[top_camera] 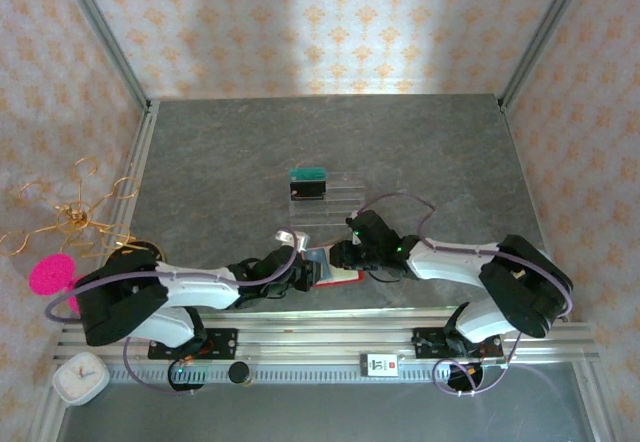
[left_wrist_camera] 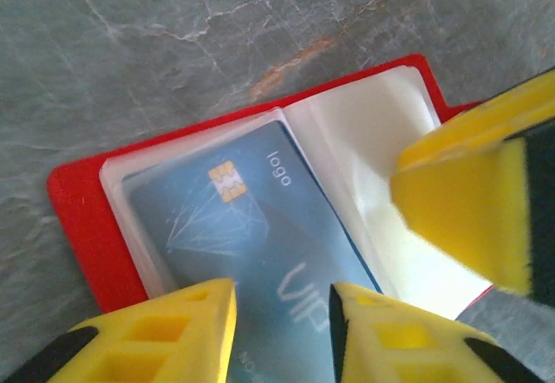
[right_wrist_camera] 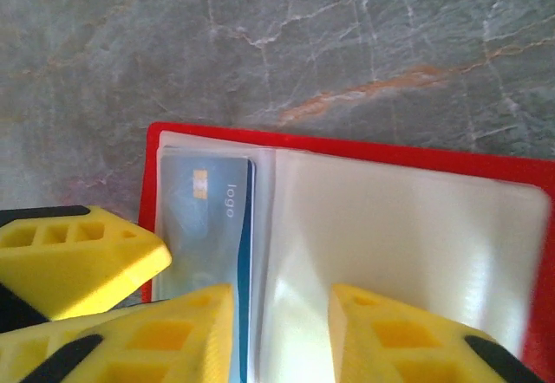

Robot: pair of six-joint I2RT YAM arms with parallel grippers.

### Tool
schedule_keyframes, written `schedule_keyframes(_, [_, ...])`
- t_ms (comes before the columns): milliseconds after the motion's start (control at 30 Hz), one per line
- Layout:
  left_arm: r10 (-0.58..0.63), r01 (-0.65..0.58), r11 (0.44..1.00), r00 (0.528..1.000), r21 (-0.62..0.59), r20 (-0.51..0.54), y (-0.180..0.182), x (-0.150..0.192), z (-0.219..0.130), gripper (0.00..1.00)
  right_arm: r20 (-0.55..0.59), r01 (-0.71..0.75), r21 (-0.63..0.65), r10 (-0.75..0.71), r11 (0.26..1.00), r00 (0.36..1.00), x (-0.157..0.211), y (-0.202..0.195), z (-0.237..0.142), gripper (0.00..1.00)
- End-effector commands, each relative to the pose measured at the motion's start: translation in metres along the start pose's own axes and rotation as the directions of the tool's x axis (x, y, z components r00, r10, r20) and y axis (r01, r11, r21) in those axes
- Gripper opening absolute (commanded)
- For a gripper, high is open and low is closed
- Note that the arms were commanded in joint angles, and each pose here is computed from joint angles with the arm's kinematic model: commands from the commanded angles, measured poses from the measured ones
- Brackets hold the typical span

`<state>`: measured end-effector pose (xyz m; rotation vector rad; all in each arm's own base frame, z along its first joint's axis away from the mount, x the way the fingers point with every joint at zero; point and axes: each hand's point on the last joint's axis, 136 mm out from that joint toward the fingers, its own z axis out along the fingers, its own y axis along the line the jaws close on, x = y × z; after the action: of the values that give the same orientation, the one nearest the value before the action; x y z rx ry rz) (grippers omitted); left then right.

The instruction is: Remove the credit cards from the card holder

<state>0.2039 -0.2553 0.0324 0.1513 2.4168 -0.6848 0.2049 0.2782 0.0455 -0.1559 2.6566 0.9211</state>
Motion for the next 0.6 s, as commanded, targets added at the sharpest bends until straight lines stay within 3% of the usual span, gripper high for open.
schedule_keyframes(0, [0.026,-0.040,0.987,0.996,-0.158,-0.088,0.042,0.025,-0.009,0.42,0.051,0.038,-0.057,-0.035,0.998,0.998,-0.014,0.019,-0.009,0.36])
schedule_keyframes(200, [0.003,-0.016,0.983,0.997,-0.181,-0.073,0.048,0.019,-0.016,0.47,0.044,0.060,-0.177,-0.053,0.982,0.998,-0.014,0.042,-0.011,0.36])
schedule_keyframes(367, [0.014,-0.013,0.994,1.000,-0.110,0.008,0.028,-0.007,-0.031,0.54,0.048,0.101,-0.165,-0.094,0.981,0.994,-0.011,0.044,-0.010,0.38])
schedule_keyframes(567, [-0.015,0.023,0.993,0.998,-0.115,0.065,0.030,-0.018,-0.044,0.57,0.037,0.092,-0.091,-0.089,0.992,0.995,-0.005,0.027,0.003,0.35])
